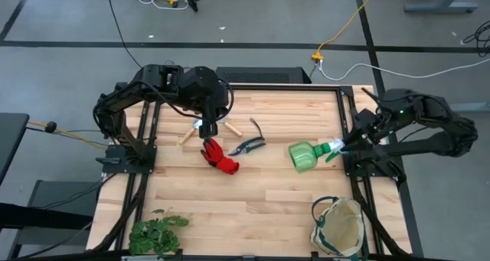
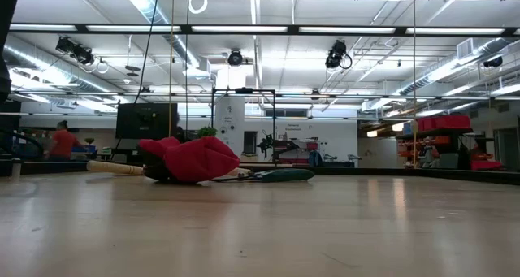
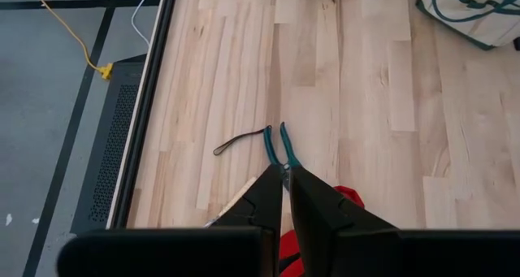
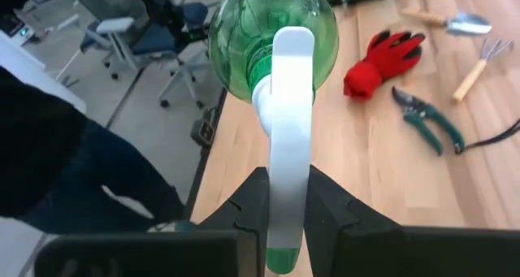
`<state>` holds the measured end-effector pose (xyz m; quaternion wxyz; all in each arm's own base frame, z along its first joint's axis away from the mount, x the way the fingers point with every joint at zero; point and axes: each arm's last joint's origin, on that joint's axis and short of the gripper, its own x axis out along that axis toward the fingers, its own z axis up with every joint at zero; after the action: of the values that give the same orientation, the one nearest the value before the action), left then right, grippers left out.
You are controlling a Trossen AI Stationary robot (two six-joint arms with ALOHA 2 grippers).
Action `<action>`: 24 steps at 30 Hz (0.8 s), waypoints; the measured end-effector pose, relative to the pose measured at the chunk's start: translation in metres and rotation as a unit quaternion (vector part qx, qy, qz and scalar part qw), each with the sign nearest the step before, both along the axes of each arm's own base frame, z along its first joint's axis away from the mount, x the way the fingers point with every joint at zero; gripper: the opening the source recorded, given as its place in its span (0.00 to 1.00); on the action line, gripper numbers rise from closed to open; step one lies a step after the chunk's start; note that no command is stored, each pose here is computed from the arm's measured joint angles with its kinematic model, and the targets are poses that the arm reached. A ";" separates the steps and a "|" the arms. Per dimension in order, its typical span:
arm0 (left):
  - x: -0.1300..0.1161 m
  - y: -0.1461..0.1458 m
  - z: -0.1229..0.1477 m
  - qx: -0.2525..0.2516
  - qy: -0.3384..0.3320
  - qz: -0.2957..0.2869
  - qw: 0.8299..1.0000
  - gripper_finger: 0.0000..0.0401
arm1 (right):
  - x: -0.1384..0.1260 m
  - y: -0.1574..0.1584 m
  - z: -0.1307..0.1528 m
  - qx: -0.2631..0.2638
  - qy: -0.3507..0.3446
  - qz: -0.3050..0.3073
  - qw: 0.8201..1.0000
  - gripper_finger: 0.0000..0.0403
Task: Pick & Place Garden tools in Gardening bag
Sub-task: Put the green spray into the gardening bag
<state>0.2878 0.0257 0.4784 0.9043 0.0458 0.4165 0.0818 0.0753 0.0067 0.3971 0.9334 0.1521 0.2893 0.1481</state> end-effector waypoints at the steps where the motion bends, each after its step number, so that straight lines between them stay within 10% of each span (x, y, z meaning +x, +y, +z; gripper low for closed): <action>1: 0.000 0.000 0.000 0.000 0.000 0.000 1.000 0.07 | 0.001 0.000 -0.001 0.001 0.006 0.003 1.000 0.13; 24: 0.005 0.000 0.005 0.019 -0.032 -0.017 0.999 0.07 | -0.001 0.013 -0.021 -0.073 0.107 0.162 0.978 0.13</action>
<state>0.2929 0.0261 0.4833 0.9174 0.0674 0.3848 0.0754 0.0740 0.0192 0.3758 0.8692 0.0494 0.4187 0.2585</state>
